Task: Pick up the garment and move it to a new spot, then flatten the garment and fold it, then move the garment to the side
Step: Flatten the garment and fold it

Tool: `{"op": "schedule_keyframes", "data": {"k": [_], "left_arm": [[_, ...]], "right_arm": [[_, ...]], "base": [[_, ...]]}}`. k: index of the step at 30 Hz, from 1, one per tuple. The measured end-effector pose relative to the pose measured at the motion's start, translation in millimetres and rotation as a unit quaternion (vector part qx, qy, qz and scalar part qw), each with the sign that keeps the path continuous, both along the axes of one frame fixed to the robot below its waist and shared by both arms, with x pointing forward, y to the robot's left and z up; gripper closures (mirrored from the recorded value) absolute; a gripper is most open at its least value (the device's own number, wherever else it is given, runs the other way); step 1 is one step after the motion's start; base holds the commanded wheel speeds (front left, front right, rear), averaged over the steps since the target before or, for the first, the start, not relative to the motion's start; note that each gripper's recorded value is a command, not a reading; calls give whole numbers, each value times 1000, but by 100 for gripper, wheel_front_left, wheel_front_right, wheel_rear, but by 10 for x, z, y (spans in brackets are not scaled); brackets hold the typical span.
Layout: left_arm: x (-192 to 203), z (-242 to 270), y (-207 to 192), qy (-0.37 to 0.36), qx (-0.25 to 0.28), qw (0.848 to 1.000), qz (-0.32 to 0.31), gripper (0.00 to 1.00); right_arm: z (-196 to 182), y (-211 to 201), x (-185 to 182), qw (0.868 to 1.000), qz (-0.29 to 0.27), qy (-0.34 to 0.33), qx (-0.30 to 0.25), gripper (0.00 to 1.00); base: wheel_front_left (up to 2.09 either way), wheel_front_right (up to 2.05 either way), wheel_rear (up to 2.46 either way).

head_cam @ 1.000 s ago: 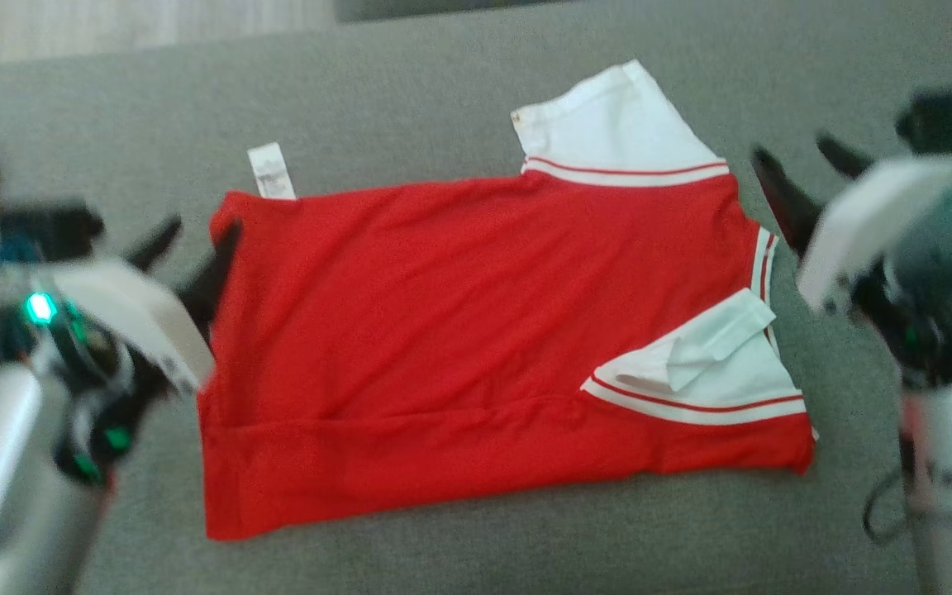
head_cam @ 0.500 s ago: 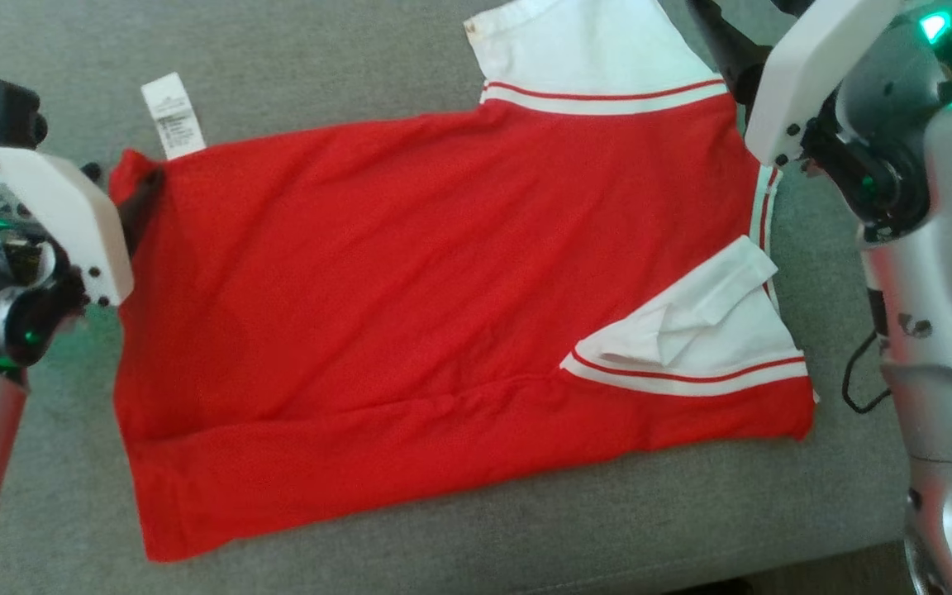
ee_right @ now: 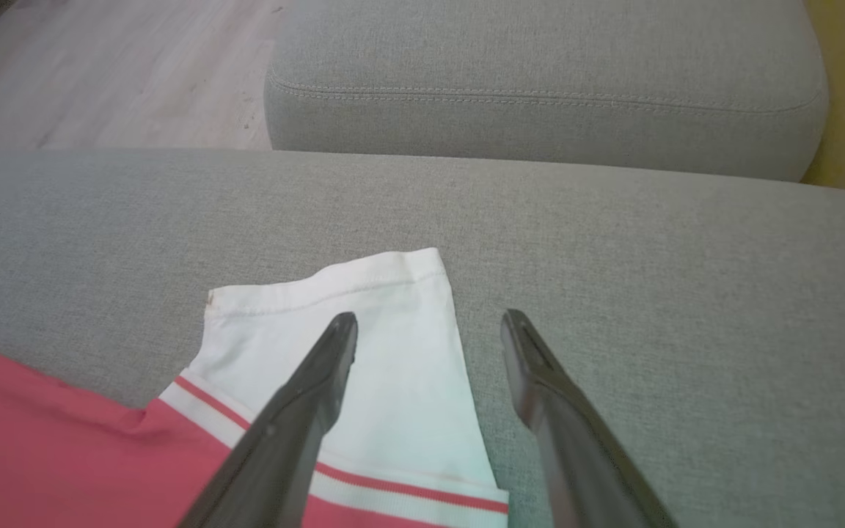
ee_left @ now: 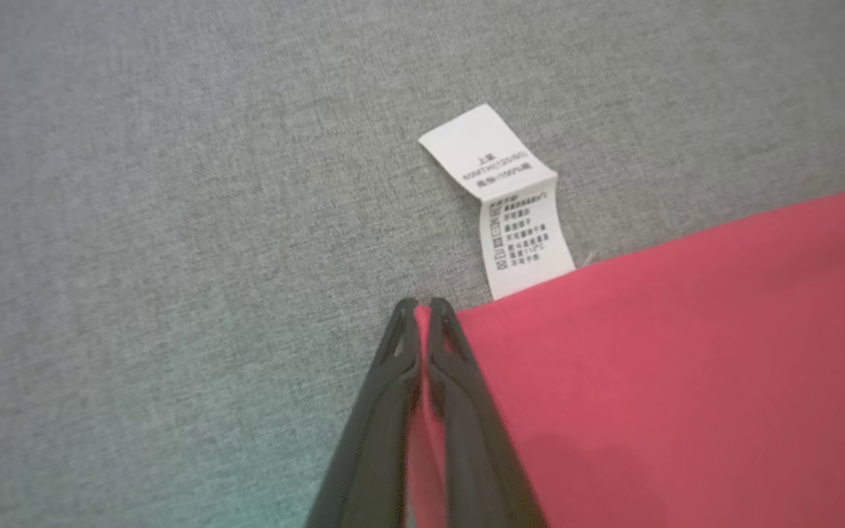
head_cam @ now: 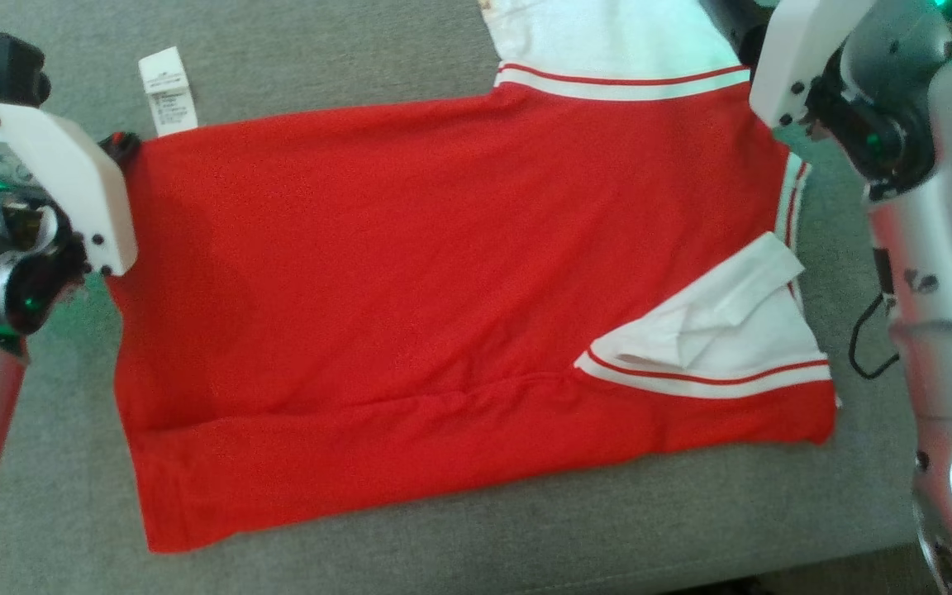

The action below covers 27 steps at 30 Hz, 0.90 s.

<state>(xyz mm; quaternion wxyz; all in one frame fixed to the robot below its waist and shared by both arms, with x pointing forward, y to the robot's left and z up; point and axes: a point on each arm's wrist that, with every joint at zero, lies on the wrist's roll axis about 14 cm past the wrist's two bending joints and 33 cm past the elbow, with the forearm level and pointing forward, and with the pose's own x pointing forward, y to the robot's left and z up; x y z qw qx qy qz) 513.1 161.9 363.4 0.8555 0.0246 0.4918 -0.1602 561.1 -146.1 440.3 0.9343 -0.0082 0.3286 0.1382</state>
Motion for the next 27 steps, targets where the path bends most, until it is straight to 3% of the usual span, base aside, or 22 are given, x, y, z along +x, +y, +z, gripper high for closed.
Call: {"op": "schedule_keyframes", "data": {"k": [15,16,17,27], "left_arm": [[-51,83,-176,-63,-59,996,2,100],[-47,83,-175,-65,-61,996,2,100],[-46,74,-166,-69,-64,996,5,100],[51,162,-148,-109,-71,991,21,100]], "right_arm": [[-701,121,393,994,8,88,-57,0],[-770,163,376,993,16,97,-61,5],[-771,222,425,993,25,98,-66,100],[-610,138,467,997,8,60,-47,100]], "base": [[0,0,0],[0,0,0],[0,0,0],[0,0,0]]}}
